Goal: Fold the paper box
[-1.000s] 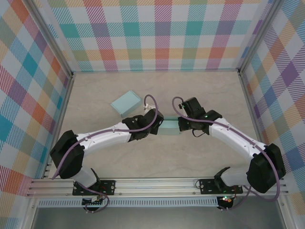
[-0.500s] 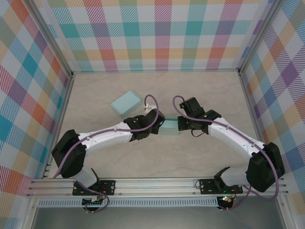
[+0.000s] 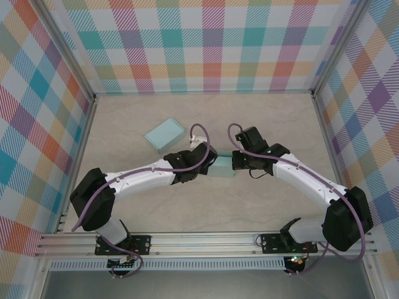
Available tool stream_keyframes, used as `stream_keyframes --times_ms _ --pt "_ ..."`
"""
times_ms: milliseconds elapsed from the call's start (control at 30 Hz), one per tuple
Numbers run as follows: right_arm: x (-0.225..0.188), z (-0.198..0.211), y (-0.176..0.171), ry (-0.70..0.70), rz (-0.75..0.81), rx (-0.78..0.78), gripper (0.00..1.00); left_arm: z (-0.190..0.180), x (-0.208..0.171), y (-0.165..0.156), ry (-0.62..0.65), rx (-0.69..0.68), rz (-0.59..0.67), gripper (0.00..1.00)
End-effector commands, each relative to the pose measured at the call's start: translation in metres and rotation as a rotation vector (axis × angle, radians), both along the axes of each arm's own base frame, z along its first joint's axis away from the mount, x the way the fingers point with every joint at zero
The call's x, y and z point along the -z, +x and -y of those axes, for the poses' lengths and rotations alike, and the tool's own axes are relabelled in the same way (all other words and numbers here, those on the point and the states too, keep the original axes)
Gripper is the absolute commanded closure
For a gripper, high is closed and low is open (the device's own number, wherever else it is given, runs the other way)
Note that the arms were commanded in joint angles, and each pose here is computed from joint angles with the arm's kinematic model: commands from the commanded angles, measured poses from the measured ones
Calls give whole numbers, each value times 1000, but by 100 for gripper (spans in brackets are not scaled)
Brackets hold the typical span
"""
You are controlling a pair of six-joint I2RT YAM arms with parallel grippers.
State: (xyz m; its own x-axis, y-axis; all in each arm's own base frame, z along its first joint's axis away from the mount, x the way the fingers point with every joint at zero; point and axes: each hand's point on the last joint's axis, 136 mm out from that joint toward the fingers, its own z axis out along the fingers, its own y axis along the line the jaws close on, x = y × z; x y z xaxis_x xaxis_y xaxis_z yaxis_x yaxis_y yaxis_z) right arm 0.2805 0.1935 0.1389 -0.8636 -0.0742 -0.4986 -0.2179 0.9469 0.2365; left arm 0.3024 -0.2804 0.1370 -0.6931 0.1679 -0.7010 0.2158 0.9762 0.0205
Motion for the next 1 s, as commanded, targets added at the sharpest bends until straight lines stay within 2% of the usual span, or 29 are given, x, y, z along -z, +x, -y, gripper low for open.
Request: stream_keyframes --times_ms 0,433,733,900,967 --pt "-29 -33 5 155 51 -63 94 26 4 -12 -42 68 -37 100" --pt "12 -15 -3 59 5 -41 100 14 7 -12 -20 26 -15 100" --pt "38 0 -9 -12 -12 -23 100 4 21 -15 3 5 -20 100" --pt "43 2 -11 -28 -14 -27 100 1 22 -20 -29 4 -21 100" --pt "43 2 -10 -23 -9 -27 100 2 15 -21 -62 11 -13 90"
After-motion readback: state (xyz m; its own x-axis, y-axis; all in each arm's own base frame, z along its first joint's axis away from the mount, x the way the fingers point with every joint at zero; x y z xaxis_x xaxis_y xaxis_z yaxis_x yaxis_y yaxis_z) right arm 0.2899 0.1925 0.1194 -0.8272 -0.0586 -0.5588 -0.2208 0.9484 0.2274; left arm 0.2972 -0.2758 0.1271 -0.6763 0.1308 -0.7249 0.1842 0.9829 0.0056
